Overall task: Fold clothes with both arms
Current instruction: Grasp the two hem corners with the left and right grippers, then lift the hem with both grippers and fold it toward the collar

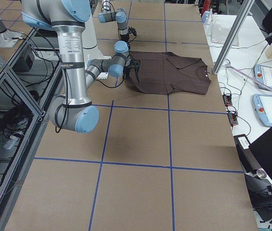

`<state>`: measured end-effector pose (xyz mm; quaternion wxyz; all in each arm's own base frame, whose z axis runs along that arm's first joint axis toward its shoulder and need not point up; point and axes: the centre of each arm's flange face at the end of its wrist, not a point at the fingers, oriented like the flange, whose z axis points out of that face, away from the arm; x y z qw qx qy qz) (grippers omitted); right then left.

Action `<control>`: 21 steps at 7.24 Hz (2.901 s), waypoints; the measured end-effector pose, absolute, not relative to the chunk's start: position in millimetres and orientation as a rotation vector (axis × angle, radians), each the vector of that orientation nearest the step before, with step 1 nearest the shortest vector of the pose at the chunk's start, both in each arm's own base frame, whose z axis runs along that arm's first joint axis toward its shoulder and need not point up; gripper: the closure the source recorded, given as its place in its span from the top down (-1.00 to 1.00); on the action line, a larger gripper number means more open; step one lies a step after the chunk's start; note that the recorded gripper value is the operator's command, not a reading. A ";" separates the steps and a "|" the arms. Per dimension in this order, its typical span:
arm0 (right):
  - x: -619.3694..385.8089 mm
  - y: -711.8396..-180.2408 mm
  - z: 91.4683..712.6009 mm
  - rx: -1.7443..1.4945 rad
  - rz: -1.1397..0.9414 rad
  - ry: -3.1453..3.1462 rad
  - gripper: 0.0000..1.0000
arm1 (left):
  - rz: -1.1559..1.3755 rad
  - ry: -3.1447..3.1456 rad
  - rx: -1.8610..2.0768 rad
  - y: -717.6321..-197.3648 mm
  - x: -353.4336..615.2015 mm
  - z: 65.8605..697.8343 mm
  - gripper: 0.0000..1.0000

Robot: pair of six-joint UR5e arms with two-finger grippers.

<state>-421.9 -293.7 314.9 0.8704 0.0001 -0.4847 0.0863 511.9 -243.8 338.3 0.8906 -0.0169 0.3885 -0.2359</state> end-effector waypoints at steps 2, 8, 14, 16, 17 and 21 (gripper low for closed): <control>-422.0 -294.2 315.9 0.000 0.182 -1.011 -1.00 | -0.490 0.793 -0.035 -245.0 517.9 324.4 -1.00; -396.6 -278.6 288.7 -0.051 0.135 -1.082 -1.00 | -0.444 0.838 -0.030 -226.9 444.9 275.9 -1.00; -354.1 -254.3 262.9 -0.189 -0.037 -1.169 -1.00 | -0.287 0.889 -0.146 -163.7 388.6 216.1 -1.00; -349.2 -315.2 271.8 -0.026 -0.082 -1.163 -1.00 | -0.301 0.909 -0.068 -218.5 367.9 210.8 -1.00; -353.1 -353.0 270.3 0.050 -0.089 -1.155 -1.00 | -0.311 0.913 -0.005 -252.5 363.8 206.8 -1.00; -382.8 -491.2 274.8 0.326 -0.142 -1.011 -1.00 | -0.385 0.811 0.183 -415.3 383.9 228.3 -1.00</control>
